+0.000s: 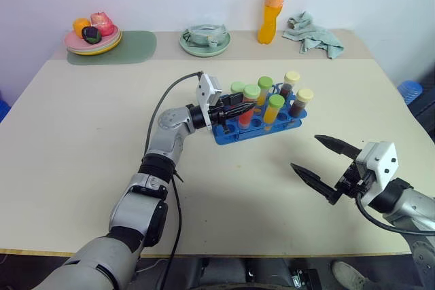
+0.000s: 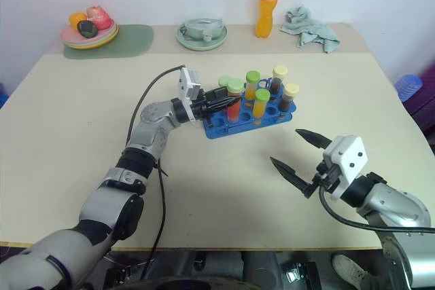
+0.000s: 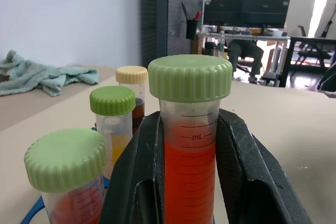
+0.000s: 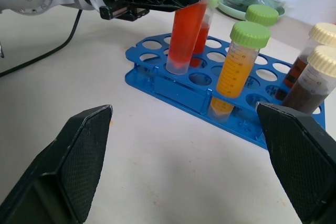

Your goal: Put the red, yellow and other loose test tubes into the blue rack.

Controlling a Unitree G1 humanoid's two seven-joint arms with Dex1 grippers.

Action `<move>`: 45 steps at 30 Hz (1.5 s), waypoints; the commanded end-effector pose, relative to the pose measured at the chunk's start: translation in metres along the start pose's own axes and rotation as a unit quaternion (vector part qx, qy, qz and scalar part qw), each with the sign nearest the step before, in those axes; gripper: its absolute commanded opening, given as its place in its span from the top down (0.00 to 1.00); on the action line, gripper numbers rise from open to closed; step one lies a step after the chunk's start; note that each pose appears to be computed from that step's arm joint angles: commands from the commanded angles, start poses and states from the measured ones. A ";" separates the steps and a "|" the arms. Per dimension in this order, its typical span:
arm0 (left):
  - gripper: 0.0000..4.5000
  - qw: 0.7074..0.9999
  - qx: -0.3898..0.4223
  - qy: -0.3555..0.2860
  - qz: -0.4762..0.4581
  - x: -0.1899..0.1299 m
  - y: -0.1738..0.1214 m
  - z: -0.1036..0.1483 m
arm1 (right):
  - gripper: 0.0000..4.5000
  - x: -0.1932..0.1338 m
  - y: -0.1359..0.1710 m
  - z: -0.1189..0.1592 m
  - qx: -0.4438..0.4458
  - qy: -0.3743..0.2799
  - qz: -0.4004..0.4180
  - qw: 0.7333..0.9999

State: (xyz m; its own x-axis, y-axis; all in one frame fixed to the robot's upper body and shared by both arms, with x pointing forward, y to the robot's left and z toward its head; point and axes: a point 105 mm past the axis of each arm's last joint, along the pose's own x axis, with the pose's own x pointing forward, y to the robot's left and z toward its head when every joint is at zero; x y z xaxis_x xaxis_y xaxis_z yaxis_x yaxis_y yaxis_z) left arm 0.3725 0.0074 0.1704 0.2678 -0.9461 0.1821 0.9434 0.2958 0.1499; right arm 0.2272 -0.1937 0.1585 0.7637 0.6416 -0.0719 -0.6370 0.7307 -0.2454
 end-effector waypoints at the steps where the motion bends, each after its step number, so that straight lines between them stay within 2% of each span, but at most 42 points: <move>1: 0.84 0.998 -0.013 0.041 -0.035 0.005 -0.014 -0.021 | 0.00 0.001 0.001 0.011 -0.018 -0.020 -0.003 1.000; 7: 0.84 0.998 -0.012 0.037 -0.050 0.010 -0.020 -0.020 | 0.00 0.001 0.000 0.013 -0.019 -0.020 -0.005 1.000; 17: 0.84 0.998 -0.019 0.042 -0.044 0.002 -0.021 -0.024 | 0.00 0.000 0.001 0.012 -0.018 -0.019 -0.005 1.000; 45: 0.84 0.998 -0.030 0.054 0.019 -0.007 0.002 -0.028 | 0.00 0.000 0.000 0.009 -0.016 -0.016 0.002 1.000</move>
State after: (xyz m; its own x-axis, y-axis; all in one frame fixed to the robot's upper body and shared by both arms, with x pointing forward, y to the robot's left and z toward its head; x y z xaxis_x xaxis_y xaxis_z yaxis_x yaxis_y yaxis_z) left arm 0.3731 0.0038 0.1665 0.2716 -0.9479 0.1665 0.9452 0.2953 0.1396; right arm 0.2284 -0.1926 0.1607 0.7608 0.6456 -0.0661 -0.6386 0.7267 -0.2532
